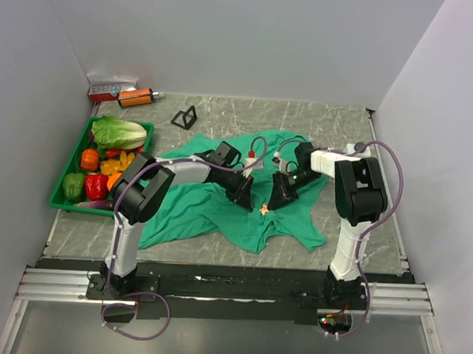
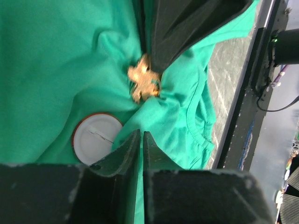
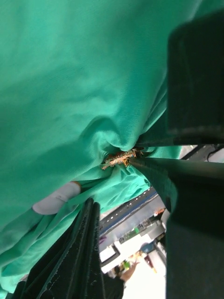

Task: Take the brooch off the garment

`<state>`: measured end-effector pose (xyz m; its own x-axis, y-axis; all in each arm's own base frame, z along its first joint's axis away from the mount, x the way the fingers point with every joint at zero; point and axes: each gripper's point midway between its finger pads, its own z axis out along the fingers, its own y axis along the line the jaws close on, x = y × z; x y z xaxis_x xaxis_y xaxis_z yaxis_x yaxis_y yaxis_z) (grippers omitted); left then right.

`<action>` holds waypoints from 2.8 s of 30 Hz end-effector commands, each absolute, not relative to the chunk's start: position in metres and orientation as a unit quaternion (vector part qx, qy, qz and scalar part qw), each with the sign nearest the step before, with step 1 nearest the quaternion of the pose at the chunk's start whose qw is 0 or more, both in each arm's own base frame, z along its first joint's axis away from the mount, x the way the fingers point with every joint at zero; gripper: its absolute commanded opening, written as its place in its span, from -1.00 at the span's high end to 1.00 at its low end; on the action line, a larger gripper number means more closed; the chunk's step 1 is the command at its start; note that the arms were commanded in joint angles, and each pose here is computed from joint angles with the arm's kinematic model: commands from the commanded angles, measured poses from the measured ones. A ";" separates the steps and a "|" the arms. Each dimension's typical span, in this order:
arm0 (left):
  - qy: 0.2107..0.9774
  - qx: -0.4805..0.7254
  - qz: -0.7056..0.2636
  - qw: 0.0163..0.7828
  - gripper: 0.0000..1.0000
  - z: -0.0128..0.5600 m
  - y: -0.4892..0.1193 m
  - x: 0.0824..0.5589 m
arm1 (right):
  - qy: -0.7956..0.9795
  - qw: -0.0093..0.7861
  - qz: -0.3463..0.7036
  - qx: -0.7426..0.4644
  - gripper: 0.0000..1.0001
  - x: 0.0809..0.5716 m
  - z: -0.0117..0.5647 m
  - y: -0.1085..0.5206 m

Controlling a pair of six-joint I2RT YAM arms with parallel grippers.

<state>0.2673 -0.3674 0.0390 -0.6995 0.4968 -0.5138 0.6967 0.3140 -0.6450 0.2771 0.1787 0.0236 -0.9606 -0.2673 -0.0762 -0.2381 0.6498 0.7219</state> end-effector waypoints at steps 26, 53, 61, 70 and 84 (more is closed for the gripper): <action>0.730 0.399 -0.540 0.124 0.43 0.089 -0.414 0.273 | -0.864 -0.089 -0.437 0.234 0.80 0.275 0.076 0.195; 0.731 0.386 -0.545 0.140 0.99 0.108 -0.400 0.279 | -0.899 -0.099 -0.338 0.261 0.18 0.269 0.063 0.162; 0.759 0.341 -0.537 0.142 0.99 0.099 -0.382 0.281 | -0.917 -0.061 -0.321 0.231 0.12 0.278 0.044 0.158; 0.768 0.288 -0.554 0.141 0.99 0.098 -0.378 0.278 | -0.944 -0.016 -0.268 0.192 0.12 0.278 0.025 0.142; 0.759 0.293 -0.567 0.132 0.99 0.102 -0.378 0.273 | -0.815 -0.191 -0.428 0.341 -0.23 0.273 0.125 0.200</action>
